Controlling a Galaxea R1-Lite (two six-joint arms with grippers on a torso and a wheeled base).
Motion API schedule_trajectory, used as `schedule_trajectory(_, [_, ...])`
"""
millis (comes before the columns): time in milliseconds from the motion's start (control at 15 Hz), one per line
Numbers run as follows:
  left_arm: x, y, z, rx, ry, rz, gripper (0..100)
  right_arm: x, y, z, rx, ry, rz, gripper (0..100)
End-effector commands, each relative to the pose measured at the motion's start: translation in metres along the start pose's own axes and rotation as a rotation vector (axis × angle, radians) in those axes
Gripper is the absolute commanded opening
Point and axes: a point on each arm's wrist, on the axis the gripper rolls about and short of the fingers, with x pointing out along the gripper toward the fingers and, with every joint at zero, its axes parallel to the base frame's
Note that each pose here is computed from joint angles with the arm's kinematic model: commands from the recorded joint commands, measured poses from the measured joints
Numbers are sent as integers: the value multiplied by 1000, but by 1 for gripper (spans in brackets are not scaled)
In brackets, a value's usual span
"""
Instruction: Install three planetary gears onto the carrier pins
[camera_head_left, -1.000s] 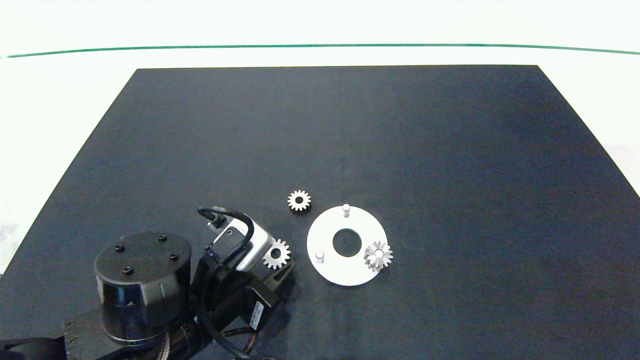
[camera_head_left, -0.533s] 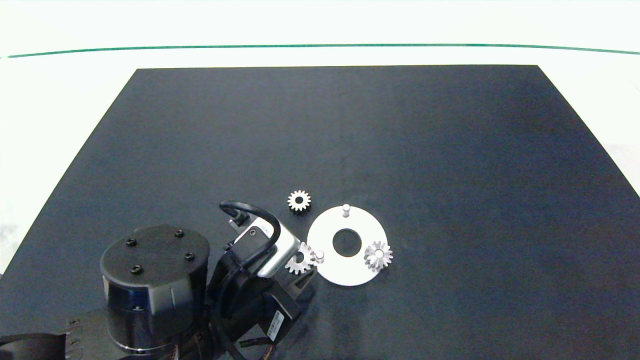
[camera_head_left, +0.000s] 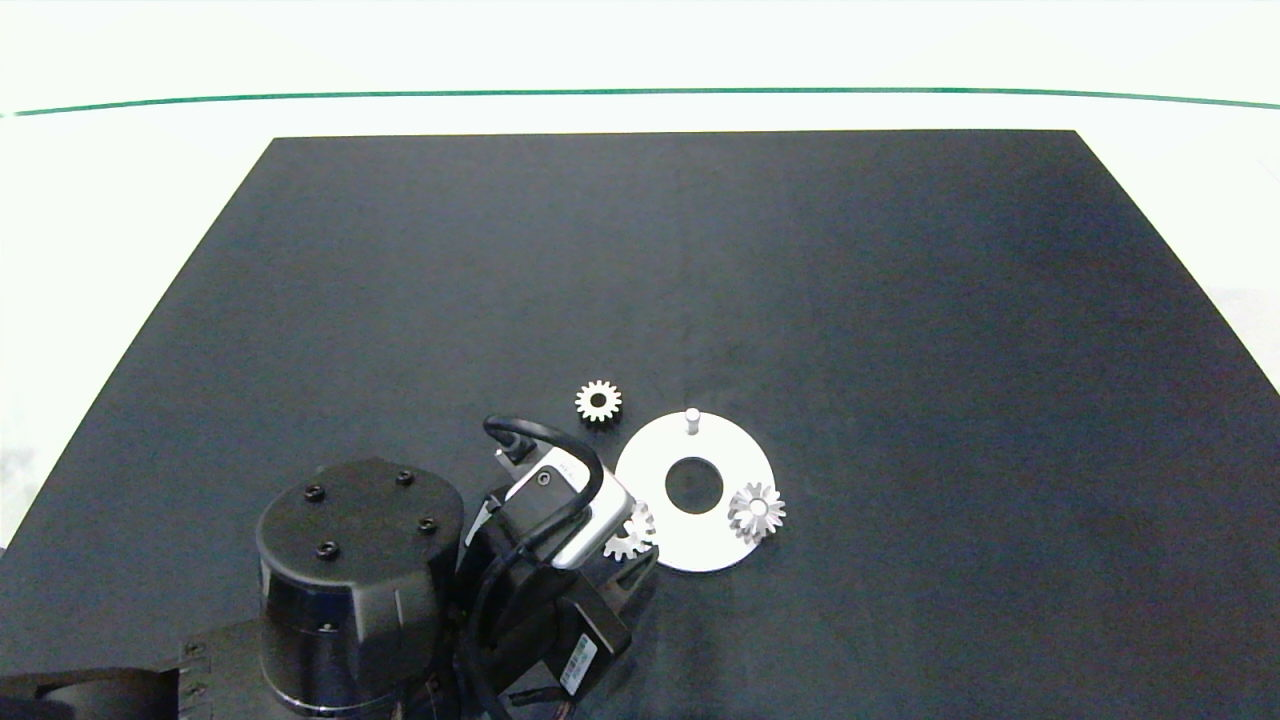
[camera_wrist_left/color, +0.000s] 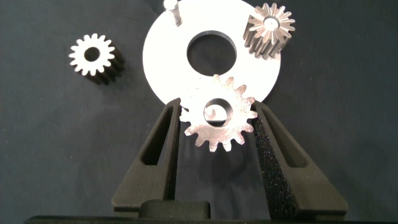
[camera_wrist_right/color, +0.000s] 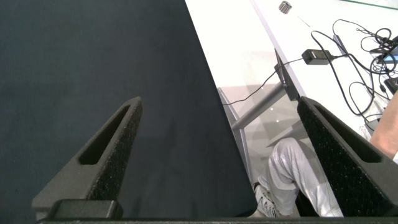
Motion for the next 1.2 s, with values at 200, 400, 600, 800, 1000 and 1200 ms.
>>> schedule_trajectory(200, [9,-4,2,31,5,-6,10,0,0,0,-3,1,-4,100])
schedule_trajectory(400, [12,-2,9,27,-17,4,10,-1,0,0,-3,0,-4,100])
schedule_trajectory(600, [13,-1,9,34,3,-1,10,-2,-1,3,1,-7,-5,100])
schedule_trajectory(800, [16,-1,12,32,-2,2,10,-2,-1,2,1,-8,-6,100])
schedule_trajectory(1000, [19,-1,13,31,-1,4,10,-2,-2,2,2,-10,-6,100])
schedule_trajectory(1200, [26,-1,7,32,26,9,10,-3,-2,4,4,-14,-7,100])
